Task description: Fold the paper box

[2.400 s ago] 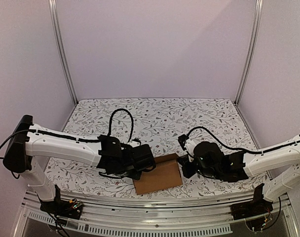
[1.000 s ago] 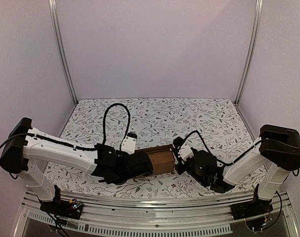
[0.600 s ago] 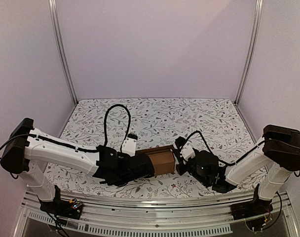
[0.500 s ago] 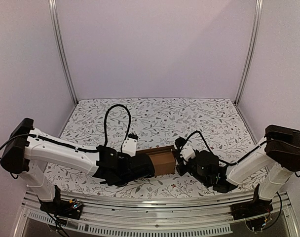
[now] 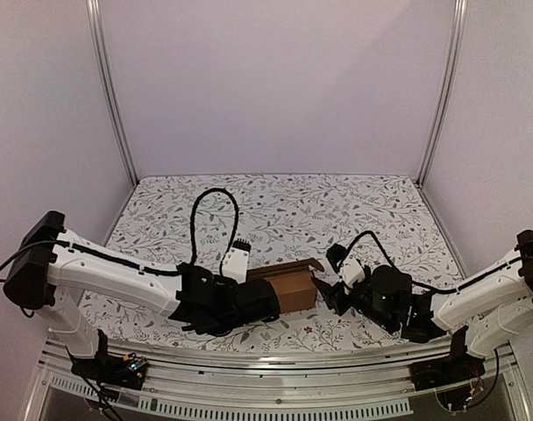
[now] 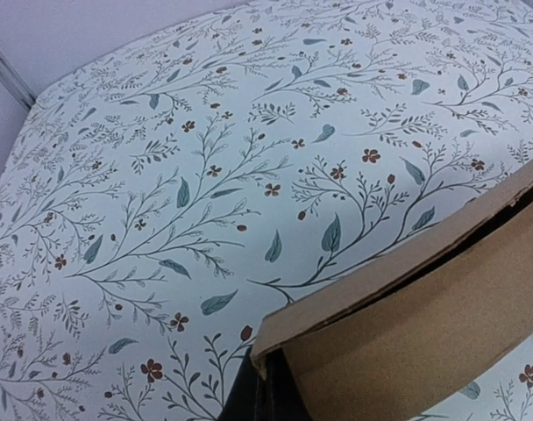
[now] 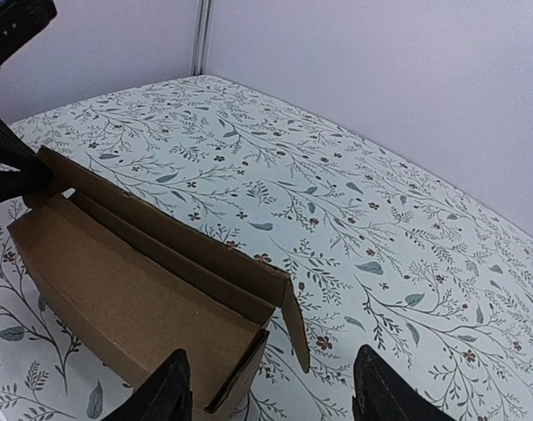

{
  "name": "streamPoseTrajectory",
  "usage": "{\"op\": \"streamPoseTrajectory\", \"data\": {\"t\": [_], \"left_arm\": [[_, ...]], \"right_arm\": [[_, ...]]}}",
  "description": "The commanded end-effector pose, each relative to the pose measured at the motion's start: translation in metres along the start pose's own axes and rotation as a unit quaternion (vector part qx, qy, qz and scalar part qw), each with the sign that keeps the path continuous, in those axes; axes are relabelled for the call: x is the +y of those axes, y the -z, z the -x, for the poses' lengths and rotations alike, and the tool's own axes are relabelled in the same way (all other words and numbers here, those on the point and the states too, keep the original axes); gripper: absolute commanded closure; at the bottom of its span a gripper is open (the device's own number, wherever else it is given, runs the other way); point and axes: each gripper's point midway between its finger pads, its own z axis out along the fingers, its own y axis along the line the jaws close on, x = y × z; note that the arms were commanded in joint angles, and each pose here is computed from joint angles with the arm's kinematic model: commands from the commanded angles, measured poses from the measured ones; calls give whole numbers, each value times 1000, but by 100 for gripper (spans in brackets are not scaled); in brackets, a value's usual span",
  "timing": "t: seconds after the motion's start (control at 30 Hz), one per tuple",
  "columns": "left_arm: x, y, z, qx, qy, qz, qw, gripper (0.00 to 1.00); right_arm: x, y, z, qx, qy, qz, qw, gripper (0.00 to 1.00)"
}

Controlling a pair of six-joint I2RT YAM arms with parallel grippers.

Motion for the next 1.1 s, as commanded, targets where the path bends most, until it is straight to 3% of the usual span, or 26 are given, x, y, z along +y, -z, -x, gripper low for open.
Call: {"op": "streamPoseTrajectory", "data": {"t": [0.0,0.1,0.2,0.43,1.07], "left_arm": [[-13,-2,-39,52,-50,-19,997,100],[-14,-3,-40,49,-64,-24,996,100],[-16,-2,-40,46,-78,-34,995,100],[-19,-1,-42,45,-89,-56,993,100],[-20,0,-42,46,-90,-60,993,100]], "right_arm": [[-2,20,-15,35,23,22,999,29],[5,34,-15,38,29,67,997,12],[3,39,-20,46,20,85,995,2],[7,27,-38,61,4,114,992,1],[18,-34,-45,-6,-30,201,979,1]]}}
